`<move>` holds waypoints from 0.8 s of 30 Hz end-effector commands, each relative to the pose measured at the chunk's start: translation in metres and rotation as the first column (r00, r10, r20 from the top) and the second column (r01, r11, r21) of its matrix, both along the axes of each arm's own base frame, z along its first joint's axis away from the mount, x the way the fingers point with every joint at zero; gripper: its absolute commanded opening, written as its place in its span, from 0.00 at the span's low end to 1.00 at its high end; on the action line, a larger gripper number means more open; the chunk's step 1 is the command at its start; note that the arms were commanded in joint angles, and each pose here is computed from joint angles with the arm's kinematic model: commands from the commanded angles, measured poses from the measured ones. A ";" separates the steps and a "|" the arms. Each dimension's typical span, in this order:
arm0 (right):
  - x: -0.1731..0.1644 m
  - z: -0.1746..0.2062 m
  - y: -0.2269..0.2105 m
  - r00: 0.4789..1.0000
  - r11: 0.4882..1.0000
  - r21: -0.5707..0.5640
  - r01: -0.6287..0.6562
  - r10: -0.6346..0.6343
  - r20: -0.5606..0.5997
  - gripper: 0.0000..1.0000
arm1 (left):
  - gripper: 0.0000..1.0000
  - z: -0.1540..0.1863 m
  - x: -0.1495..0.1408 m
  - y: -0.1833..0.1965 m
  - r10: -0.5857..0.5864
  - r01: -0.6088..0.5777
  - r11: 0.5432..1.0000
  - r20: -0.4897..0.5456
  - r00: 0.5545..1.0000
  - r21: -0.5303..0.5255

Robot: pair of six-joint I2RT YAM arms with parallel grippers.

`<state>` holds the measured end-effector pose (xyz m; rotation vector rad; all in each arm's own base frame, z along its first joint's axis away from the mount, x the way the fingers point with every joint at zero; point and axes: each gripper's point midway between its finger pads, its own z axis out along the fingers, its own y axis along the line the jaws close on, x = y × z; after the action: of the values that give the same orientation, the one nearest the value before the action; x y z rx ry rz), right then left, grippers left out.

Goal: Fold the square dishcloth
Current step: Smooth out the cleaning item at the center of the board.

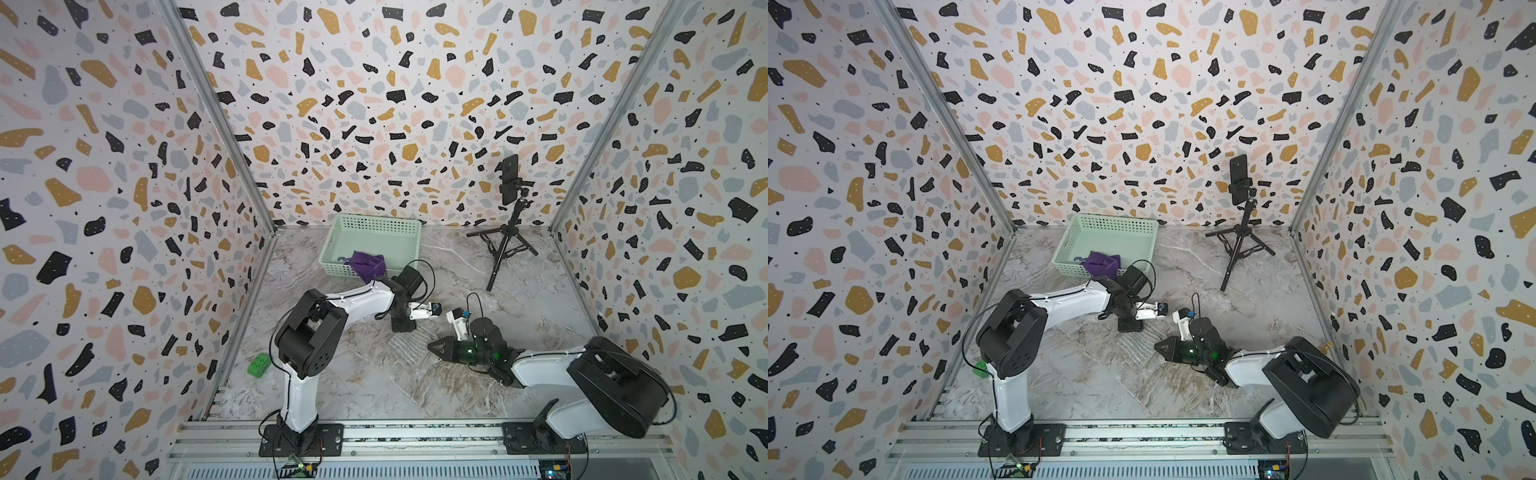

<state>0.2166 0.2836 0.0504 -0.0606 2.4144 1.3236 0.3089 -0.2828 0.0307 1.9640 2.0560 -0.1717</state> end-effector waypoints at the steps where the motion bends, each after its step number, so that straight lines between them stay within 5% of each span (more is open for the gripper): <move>1: 0.022 -0.009 0.005 0.996 0.997 0.019 0.081 -0.081 0.024 0.00 | 0.56 0.016 0.008 0.001 0.068 -0.066 0.997 0.032 0.997 -0.034; 6: 0.019 -0.036 -0.003 0.993 0.993 0.005 0.117 -0.117 -0.013 0.00 | 0.67 0.067 0.017 0.012 0.164 -0.151 0.975 0.070 0.984 -0.163; 10: 0.014 -0.027 -0.007 0.994 0.993 0.011 0.113 -0.113 0.002 0.00 | 0.65 0.076 -0.021 0.023 0.130 -0.129 0.975 -0.010 0.992 -0.183; 14: 0.011 -0.007 -0.009 0.993 0.994 -0.008 0.107 -0.107 0.049 0.00 | 0.62 0.059 -0.054 0.029 0.114 -0.128 0.978 -0.087 0.990 -0.168; 18: 0.007 0.013 -0.002 0.991 0.995 -0.018 0.096 -0.094 0.095 0.00 | 0.52 0.034 -0.028 0.037 0.200 -0.200 0.976 -0.011 0.980 -0.083; 24: -0.005 0.027 0.017 0.991 0.998 0.001 0.065 -0.064 0.120 0.00 | 0.51 0.006 -0.014 0.043 0.246 -0.246 0.969 0.002 0.969 -0.002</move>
<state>0.2114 0.2944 0.0733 -0.0509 2.2974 1.2841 0.2800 -0.2413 0.0350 1.7473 2.2616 -0.1795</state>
